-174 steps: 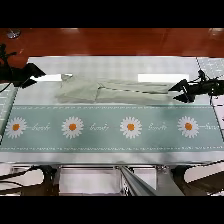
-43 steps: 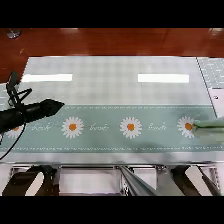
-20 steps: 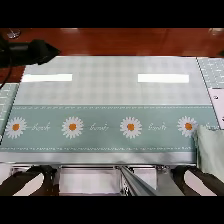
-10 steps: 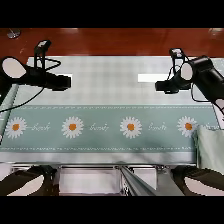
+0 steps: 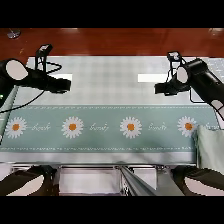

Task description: Fold the shirts.

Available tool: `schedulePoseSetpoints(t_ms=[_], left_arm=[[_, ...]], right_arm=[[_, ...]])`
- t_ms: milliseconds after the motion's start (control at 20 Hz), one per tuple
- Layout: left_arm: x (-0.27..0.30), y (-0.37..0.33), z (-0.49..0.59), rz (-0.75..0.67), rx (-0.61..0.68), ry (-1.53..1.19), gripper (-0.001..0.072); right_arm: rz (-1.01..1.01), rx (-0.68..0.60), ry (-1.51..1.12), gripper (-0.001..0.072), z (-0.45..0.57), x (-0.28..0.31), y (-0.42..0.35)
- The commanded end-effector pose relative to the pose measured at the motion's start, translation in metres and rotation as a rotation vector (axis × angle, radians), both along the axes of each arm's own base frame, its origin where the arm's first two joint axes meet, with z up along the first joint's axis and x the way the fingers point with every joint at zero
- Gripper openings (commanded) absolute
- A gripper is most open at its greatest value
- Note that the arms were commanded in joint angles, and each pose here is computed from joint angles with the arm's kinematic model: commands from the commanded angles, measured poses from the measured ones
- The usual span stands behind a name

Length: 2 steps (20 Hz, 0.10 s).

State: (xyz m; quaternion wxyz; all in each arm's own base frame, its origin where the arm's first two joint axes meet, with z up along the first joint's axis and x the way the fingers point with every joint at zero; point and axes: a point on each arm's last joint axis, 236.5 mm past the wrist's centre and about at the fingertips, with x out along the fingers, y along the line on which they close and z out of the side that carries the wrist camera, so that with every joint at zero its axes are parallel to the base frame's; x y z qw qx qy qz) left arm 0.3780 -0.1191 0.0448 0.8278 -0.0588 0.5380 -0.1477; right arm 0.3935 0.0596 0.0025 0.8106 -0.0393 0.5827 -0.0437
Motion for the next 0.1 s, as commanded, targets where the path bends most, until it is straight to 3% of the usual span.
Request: schedulePoseSetpoints(t_ms=[0, 50], left_arm=[[-0.0002, 0.0006, -0.0006, 0.001, 0.001, 0.002, 0.0022], [-0.0002, 0.0006, -0.0006, 0.001, 0.001, 0.002, 0.0022]], right_arm=[[-0.001, -0.002, 0.001, 0.0019, -0.0004, -0.0002, -0.0002], [-0.001, -0.002, 0.001, 0.0019, -0.0004, -0.0002, -0.0002]])
